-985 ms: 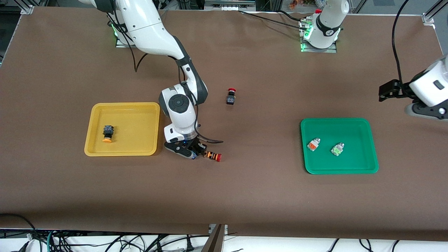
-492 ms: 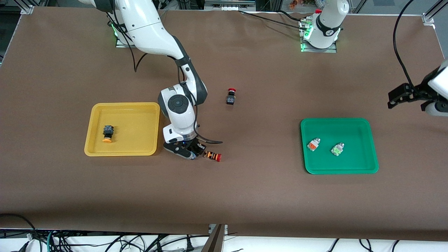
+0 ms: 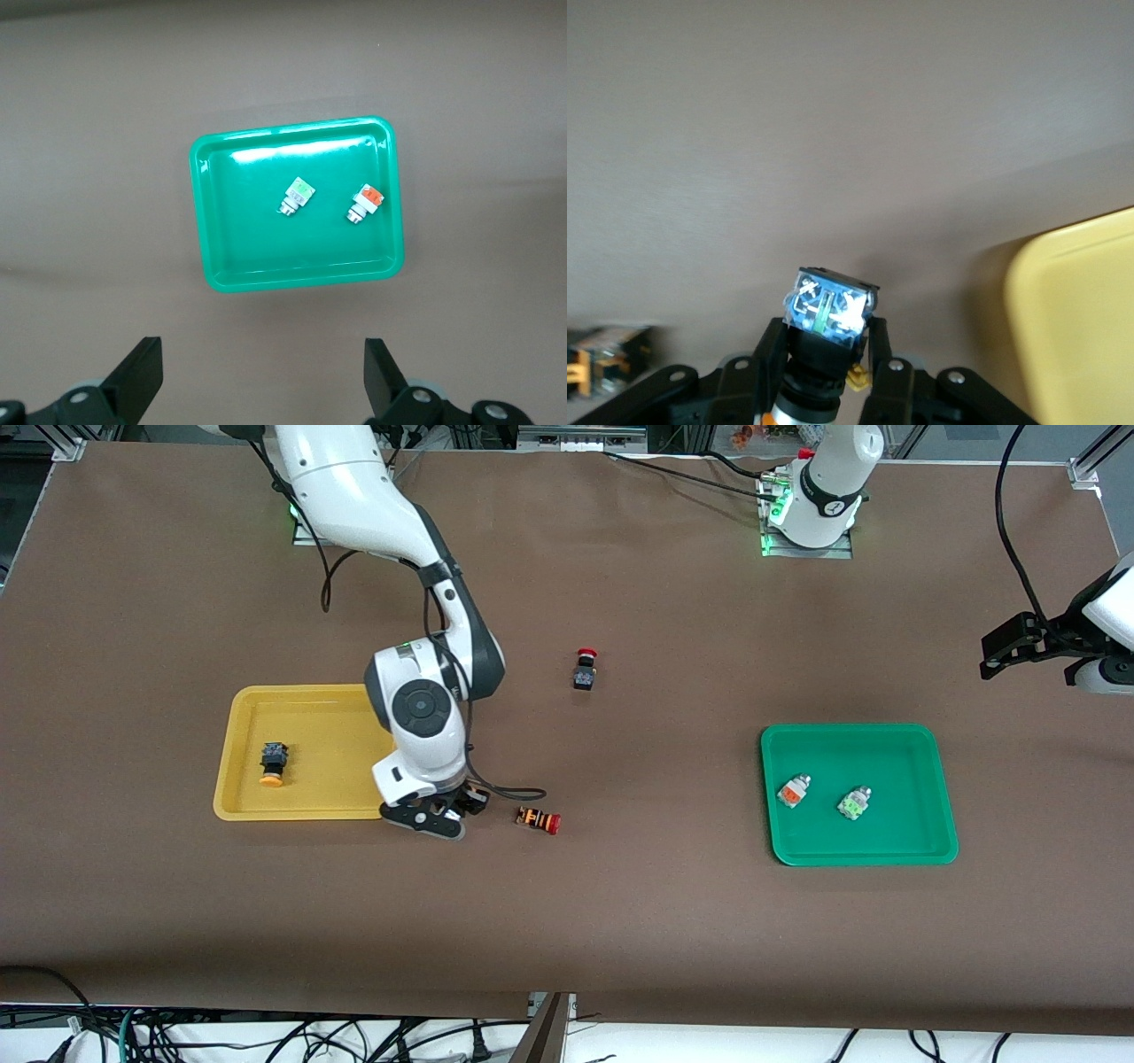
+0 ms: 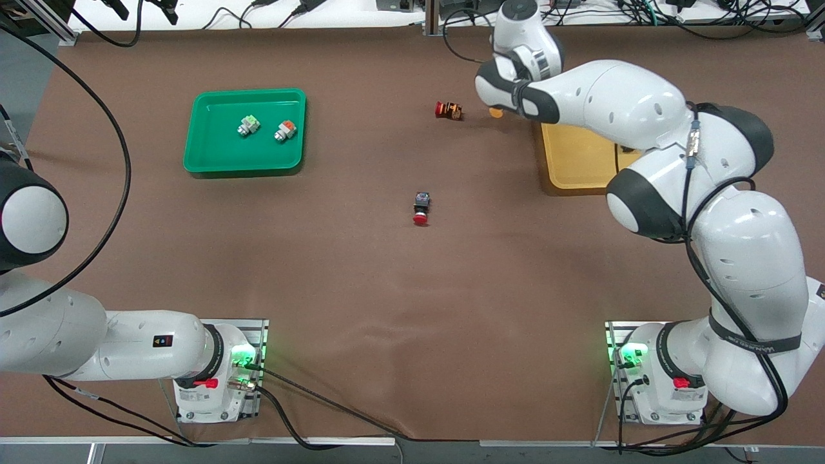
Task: Place green and yellow buttons in trays
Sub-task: 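Carry the second yellow-cap button with the right gripper to the yellow tray, then lower the yellow-cap button into the yellow tray and open the right gripper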
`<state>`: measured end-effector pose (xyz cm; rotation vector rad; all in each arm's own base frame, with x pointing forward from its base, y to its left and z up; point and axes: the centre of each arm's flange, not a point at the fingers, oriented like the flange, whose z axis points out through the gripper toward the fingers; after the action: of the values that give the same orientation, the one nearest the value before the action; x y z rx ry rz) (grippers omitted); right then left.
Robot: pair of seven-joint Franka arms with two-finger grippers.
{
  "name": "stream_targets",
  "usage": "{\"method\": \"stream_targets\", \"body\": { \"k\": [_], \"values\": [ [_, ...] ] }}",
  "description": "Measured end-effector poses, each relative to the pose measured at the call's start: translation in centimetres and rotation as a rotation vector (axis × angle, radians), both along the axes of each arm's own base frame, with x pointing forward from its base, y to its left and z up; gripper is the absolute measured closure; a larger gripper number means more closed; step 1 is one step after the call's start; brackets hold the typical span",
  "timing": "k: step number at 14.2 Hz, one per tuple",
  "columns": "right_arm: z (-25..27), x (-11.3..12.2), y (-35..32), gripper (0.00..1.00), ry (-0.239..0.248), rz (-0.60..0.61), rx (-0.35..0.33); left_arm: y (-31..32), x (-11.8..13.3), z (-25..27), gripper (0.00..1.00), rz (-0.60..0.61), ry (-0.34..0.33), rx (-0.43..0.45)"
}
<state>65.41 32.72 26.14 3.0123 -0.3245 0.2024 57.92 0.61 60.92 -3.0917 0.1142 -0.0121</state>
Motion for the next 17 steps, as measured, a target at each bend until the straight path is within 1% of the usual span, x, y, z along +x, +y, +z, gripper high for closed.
{"method": "stream_targets", "body": {
  "k": [3, 5, 6, 7, 8, 9, 11, 14, 15, 16, 17],
  "values": [
    [2.6, 0.9, -5.4, 0.59, 0.057, 0.07, -0.008, -0.1, 0.0, 0.0, 0.0, -0.001, 0.0, 0.0],
    [2.7, 0.5, -9.4, 0.59, 0.09, 0.114, -0.002, -0.2, 0.0, 0.0, 0.0, -0.003, 0.0, 0.0],
    [2.5, 0.1, -11.3, 0.59, 0.085, 0.139, 0.005, -0.3, 0.0, 0.0, 0.0, -0.005, 0.001, 0.0],
    [1.9, -0.5, -13.4, 0.59, 0.067, 0.164, 0.011, -0.4, 0.0, 0.0, 0.0, -0.007, 0.001, 0.0],
    [0.9, -1.3, -15.4, 0.59, 0.055, 0.183, 0.013, -0.7, 0.0, 0.0, 0.0, -0.011, 0.001, 0.0],
    [-0.1, -2.4, -17.1, 0.59, 0.055, 0.196, 0.013, -1.0, 0.0, 0.0, 0.0, -0.018, 0.001, -0.001],
    [-1.7, -4.5, -19.0, 0.59, 0.058, 0.202, 0.017, -1.9, 0.0, 0.0, 0.0, -0.034, 0.001, -0.002],
    [-3.2, -7.1, -20.1, 0.59, 0.045, 0.21, 0.023, -2.6, -0.1, -0.1, 0.0, -0.044, 0.007, -0.002],
    [-3.2, -7.6, -20.3, 0.53, 0.045, 0.21, 0.027, -2.6, -0.2, -0.1, 0.0, -0.043, 0.014, -0.002],
    [-2.9, -8.0, -20.4, 0.53, 0.045, 0.209, 0.033, -2.6, -0.3, -0.2, 0.0, -0.042, 0.025, -0.001],
    [-2.4, -8.1, -20.6, 0.48, 0.039, 0.206, 0.039, -2.5, -0.4, -0.1, 0.0, -0.042, 0.032, -0.001]
  ]
}}
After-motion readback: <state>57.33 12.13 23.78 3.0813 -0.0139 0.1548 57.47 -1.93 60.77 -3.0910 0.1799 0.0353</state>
